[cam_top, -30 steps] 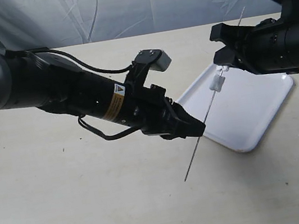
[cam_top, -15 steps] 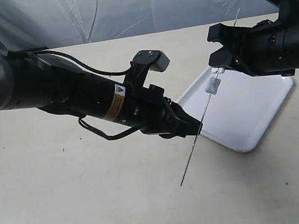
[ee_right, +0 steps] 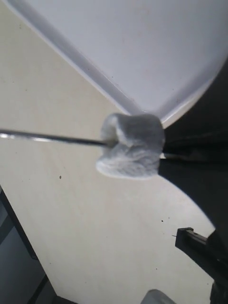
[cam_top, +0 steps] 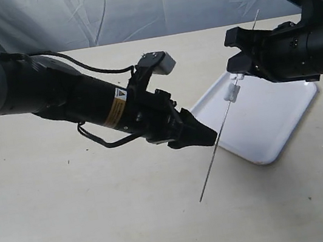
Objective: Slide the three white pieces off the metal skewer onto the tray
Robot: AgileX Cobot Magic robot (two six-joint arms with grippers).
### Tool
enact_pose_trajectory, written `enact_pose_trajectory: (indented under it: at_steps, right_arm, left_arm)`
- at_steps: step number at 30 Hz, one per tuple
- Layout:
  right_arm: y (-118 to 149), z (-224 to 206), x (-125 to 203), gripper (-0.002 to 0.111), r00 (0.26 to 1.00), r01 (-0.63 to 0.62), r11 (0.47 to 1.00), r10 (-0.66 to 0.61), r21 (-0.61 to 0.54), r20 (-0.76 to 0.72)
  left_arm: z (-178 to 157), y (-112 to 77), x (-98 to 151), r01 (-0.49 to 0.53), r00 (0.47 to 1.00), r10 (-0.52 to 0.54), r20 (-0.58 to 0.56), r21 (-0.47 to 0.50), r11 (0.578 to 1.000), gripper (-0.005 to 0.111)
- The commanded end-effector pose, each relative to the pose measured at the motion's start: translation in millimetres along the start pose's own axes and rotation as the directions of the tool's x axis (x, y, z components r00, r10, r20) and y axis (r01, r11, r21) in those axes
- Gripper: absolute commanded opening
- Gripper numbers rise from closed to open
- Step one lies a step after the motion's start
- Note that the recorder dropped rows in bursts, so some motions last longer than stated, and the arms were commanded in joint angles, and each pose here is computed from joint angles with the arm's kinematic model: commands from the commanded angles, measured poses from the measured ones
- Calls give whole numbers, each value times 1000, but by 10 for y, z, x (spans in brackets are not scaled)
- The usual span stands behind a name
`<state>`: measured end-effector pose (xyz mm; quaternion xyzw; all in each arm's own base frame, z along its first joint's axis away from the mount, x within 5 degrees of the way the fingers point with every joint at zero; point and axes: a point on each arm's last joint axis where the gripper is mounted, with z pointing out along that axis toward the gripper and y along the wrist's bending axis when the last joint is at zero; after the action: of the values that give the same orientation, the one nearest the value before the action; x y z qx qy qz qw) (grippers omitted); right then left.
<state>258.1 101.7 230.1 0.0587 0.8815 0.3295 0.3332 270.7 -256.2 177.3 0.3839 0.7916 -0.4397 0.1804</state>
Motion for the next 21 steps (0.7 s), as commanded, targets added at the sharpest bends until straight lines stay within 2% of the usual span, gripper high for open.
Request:
enact_pose_trajectory:
  at_steps: [1, 7, 21]
  right_arm:
    - [2, 2, -7, 0, 999, 32, 999, -32, 11, 2]
    - [11, 2, -1, 0, 1000, 29, 1000, -29, 1, -4]
    - [53, 1, 14, 0, 1000, -7, 999, 6, -45, -22]
  left_arm:
    - [3, -48, 5, 2, 1000, -1, -8, 58, 998, 41]
    - [6, -74, 10, -1, 1000, 2, -14, 82, 997, 41]
    - [84, -90, 14, -55, 998, 56, -15, 31, 998, 41]
